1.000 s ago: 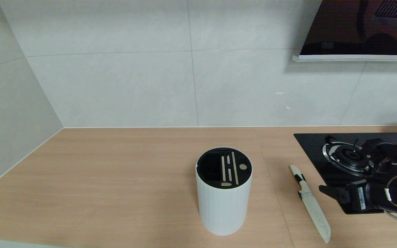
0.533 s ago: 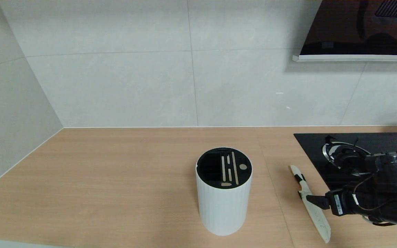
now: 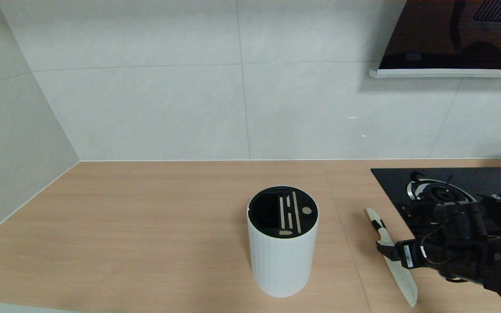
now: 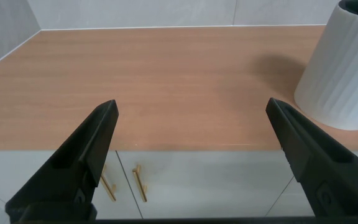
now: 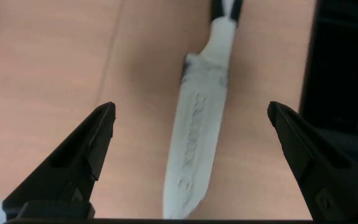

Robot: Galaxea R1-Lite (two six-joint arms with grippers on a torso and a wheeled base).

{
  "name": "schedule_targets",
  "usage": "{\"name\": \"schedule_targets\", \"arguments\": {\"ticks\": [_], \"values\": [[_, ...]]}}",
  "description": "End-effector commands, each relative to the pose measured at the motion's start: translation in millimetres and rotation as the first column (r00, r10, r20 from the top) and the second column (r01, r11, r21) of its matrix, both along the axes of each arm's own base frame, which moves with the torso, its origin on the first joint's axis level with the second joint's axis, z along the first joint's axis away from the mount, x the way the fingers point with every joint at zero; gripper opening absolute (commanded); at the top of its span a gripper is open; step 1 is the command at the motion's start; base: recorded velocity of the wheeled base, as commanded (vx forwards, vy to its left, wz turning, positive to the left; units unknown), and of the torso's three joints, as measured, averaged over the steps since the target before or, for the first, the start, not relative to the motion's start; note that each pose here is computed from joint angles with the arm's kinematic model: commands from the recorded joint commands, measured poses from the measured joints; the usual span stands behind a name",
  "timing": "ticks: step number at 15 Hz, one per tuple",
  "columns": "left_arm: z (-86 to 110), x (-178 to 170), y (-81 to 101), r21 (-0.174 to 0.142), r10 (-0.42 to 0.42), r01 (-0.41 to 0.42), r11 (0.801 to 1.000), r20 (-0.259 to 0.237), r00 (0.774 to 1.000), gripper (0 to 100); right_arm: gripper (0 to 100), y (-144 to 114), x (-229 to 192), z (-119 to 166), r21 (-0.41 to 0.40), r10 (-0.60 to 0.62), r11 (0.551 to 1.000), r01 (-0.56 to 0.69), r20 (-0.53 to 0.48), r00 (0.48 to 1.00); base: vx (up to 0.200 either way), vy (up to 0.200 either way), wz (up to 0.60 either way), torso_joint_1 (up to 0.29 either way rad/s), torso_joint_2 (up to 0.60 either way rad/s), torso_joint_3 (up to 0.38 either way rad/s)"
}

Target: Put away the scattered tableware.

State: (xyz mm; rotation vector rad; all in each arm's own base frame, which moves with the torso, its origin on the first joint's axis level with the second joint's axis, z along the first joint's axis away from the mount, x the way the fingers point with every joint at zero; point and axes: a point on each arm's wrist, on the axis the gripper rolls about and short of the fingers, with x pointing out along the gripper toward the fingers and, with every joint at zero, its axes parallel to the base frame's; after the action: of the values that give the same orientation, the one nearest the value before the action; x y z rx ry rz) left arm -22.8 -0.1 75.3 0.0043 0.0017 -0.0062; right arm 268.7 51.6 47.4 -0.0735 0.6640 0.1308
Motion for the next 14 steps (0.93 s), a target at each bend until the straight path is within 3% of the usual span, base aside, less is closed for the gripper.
{"name": "schedule_targets", "arguments": {"ticks": [1, 14], "values": [[0.0, 0, 0.0, 0.0, 0.0, 0.0, 1.0, 0.0, 1.0, 100, 100, 2, 8, -21, 0.002, -0.014, 1.0, 0.014, -0.027, 1.0, 0.0, 0.0, 0.0, 0.0, 0.0, 0.0], [0.0, 0, 0.0, 0.0, 0.0, 0.0, 1.0, 0.0, 1.0, 100, 100, 3, 29, -52, 0.017, -0.064, 0.998, 0.064, -0.018, 0.998, 0.0, 0.0, 0.0, 0.0, 0.0, 0.0]]}}
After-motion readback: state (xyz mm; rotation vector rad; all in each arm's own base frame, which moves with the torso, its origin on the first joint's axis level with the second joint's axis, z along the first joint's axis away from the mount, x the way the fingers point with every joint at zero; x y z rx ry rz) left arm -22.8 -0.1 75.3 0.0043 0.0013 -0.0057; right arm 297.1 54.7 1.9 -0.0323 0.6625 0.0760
